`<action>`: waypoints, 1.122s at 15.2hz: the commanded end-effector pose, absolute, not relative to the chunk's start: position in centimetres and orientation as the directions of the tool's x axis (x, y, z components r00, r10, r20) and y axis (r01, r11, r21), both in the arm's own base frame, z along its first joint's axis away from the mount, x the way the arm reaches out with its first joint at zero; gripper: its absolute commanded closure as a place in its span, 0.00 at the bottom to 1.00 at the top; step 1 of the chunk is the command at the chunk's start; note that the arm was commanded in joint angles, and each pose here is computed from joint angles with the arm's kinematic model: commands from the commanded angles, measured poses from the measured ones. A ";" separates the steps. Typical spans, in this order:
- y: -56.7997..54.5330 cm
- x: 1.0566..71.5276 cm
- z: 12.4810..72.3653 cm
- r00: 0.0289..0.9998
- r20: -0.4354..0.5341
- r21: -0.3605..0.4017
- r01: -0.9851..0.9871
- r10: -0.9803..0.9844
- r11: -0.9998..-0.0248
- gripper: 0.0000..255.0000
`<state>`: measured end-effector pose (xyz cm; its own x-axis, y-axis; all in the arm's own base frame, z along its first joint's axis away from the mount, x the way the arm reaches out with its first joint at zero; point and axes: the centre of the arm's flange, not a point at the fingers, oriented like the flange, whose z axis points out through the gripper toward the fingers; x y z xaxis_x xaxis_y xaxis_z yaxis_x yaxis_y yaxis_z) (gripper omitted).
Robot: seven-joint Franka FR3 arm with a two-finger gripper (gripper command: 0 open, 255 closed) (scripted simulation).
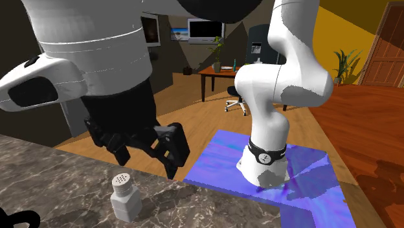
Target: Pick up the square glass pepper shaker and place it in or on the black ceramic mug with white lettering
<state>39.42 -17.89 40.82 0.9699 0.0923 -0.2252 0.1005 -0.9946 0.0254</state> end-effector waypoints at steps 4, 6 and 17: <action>-23.0 42.4 37.4 0.969 -0.218 0.013 0.120 0.114 -0.993 0.00; -23.5 42.7 36.5 0.969 -0.217 0.012 0.121 0.116 -0.993 0.00; -23.6 41.9 33.1 0.969 -0.217 0.012 0.121 0.116 -0.993 0.00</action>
